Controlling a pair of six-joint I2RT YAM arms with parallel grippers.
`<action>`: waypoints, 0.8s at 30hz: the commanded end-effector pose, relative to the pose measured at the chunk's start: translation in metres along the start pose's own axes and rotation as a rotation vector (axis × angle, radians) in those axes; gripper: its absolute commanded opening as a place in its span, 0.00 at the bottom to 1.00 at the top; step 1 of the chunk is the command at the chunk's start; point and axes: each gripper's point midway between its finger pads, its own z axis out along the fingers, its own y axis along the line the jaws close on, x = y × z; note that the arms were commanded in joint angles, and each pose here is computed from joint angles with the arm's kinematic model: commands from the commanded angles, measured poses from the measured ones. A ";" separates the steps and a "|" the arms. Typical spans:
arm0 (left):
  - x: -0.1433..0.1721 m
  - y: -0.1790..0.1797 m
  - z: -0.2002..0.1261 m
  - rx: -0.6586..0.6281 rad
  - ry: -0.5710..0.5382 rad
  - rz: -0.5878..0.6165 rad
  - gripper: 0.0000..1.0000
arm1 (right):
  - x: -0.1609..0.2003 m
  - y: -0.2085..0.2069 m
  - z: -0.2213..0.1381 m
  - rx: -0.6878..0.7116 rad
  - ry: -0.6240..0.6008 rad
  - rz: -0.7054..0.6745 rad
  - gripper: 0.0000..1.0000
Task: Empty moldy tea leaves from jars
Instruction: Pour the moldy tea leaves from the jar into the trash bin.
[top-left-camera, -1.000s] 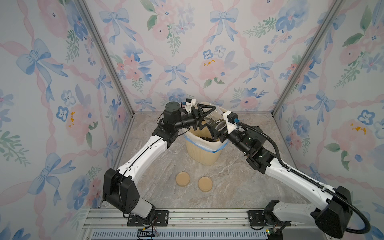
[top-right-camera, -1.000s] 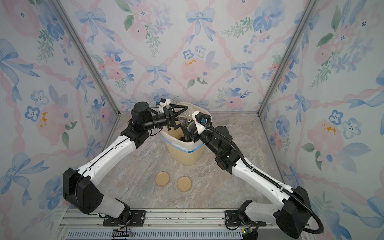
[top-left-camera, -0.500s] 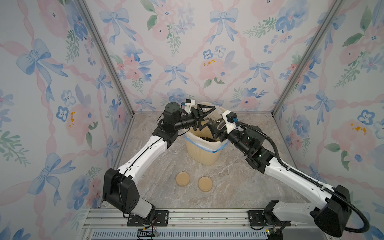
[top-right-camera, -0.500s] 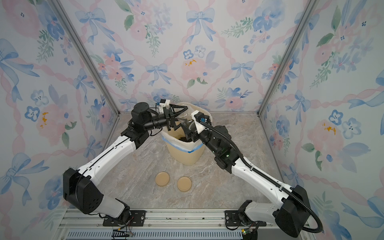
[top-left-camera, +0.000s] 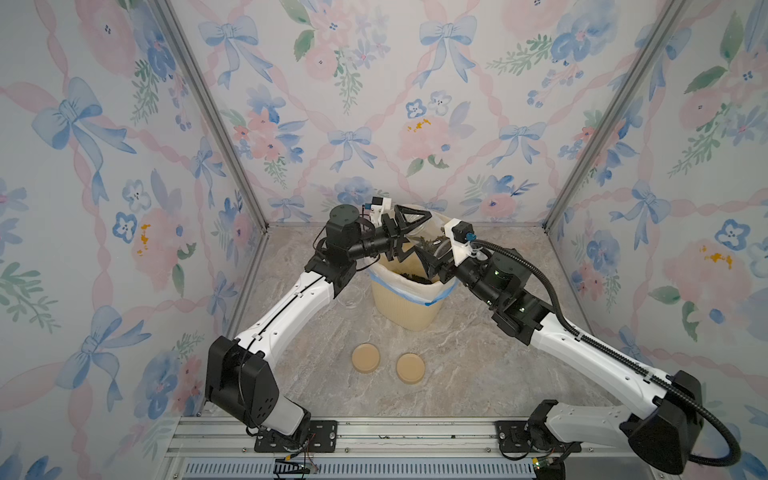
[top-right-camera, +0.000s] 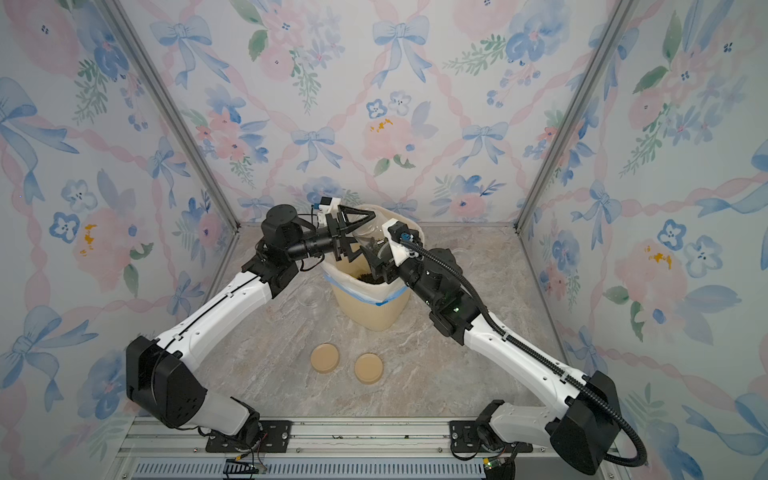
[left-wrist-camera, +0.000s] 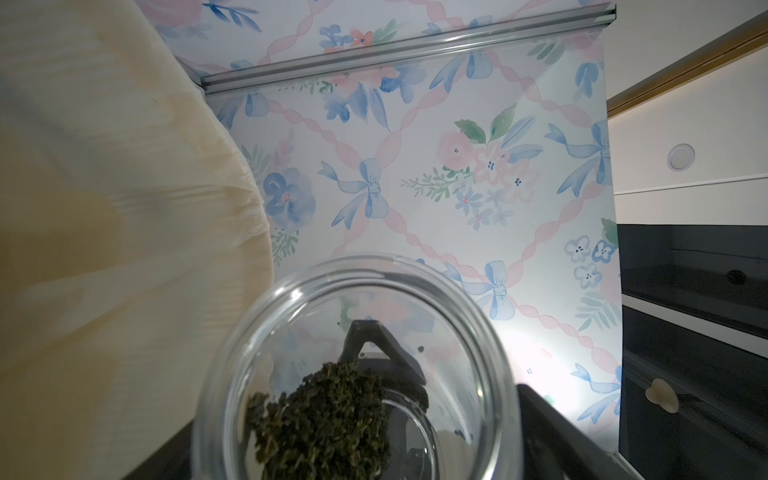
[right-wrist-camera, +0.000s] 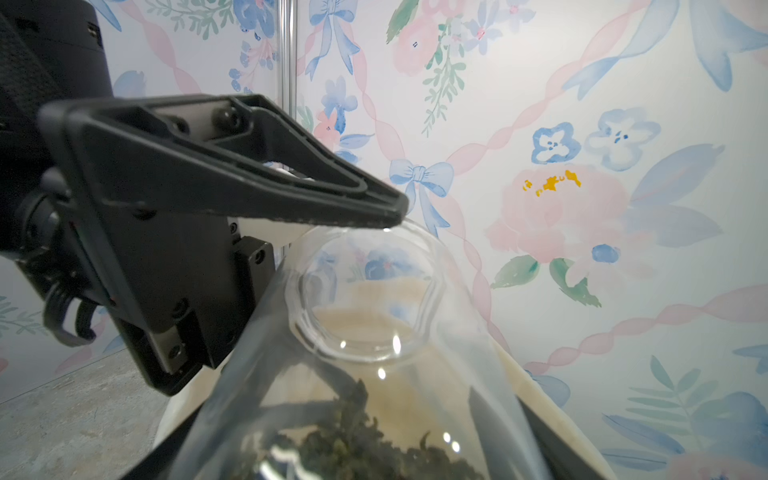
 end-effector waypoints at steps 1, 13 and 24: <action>-0.007 -0.011 -0.011 0.038 -0.018 0.084 0.98 | -0.040 -0.006 -0.007 0.009 -0.099 0.043 0.64; -0.053 -0.021 -0.043 0.011 -0.195 0.254 0.98 | -0.046 -0.035 -0.013 0.038 -0.023 0.250 0.64; -0.083 -0.066 -0.082 -0.001 -0.380 0.598 0.98 | -0.028 -0.032 -0.015 -0.025 0.206 0.412 0.65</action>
